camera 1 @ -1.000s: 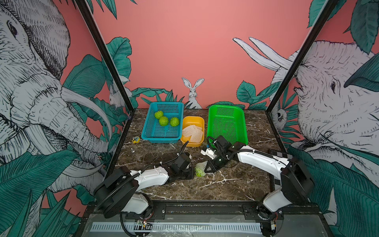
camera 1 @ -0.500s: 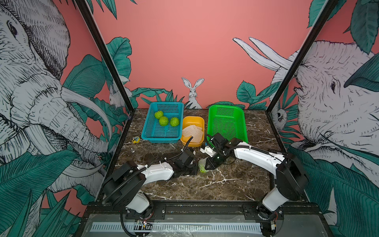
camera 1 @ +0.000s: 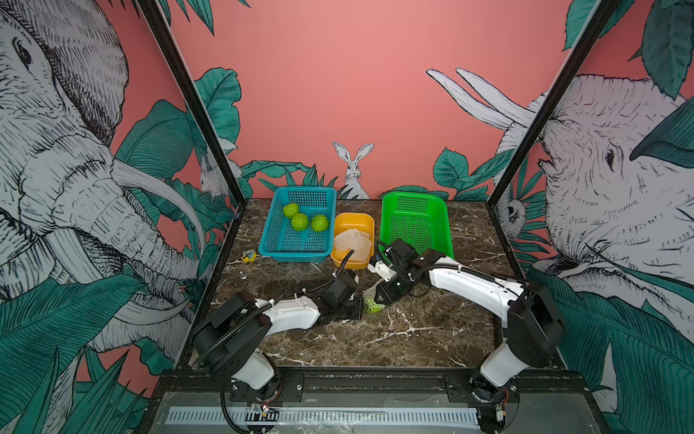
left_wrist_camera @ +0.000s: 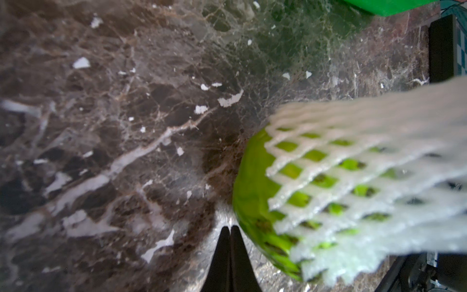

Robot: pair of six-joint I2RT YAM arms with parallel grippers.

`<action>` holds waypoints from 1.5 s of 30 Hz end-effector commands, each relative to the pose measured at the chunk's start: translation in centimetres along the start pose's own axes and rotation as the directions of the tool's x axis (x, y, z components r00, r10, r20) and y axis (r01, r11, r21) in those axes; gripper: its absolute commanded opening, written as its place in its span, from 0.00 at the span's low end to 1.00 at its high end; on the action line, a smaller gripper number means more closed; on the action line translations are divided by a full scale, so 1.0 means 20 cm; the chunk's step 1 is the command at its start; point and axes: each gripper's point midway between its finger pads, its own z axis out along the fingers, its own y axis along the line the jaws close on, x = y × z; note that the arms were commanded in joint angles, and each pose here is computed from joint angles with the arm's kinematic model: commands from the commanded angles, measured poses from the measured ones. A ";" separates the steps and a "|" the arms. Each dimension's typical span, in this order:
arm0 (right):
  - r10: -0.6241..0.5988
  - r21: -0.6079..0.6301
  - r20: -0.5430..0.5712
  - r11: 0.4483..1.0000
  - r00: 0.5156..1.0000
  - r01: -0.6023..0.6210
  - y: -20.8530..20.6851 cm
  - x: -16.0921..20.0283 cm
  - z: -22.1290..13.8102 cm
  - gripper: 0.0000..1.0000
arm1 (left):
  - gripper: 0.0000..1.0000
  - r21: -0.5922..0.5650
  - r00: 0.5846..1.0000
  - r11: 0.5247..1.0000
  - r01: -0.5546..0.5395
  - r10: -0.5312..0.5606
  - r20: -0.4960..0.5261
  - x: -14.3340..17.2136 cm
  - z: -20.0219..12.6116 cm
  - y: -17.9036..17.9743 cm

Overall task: Sleeve custard apples in foam nets
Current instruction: Put on the foam net on the custard apple.

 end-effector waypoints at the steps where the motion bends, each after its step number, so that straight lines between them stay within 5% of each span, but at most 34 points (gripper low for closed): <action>1: -0.005 0.024 0.031 1.000 1.000 0.004 -0.01 -0.05 -0.04 0.24 | 0.05 0.025 0.999 1.000 -0.007 0.005 0.048 -0.09 -0.01 -0.05; 6: -0.007 0.001 0.043 1.000 0.999 0.007 0.02 -0.07 -0.06 0.00 | 0.05 0.017 0.998 1.000 -0.002 0.001 0.063 -0.12 -0.01 -0.02; 13: 0.026 -0.104 -0.100 0.994 0.995 -0.036 0.10 0.05 0.00 0.00 | 0.05 0.031 0.994 0.999 -0.014 0.011 0.113 -0.19 -0.01 -0.04; 19: 0.053 -0.075 -0.168 0.995 0.984 -0.066 0.06 0.11 0.04 0.00 | 0.05 0.045 0.992 0.999 -0.010 0.005 0.123 -0.22 0.03 -0.04; 30: 0.049 -0.040 -0.118 0.998 0.992 -0.054 0.03 0.01 0.05 0.00 | 0.07 -0.046 0.994 0.998 0.032 -0.027 0.103 -0.13 -0.04 0.11; 37: 0.060 -0.003 -0.066 0.998 0.996 -0.060 0.02 -0.02 0.00 0.30 | 0.12 -0.077 0.990 0.995 0.056 -0.046 0.130 -0.15 -0.11 0.19; 45: 0.061 0.069 -0.006 0.996 0.998 -0.060 -0.03 -0.08 -0.05 0.42 | 0.14 -0.065 0.988 0.997 0.039 -0.029 0.154 -0.21 -0.14 0.15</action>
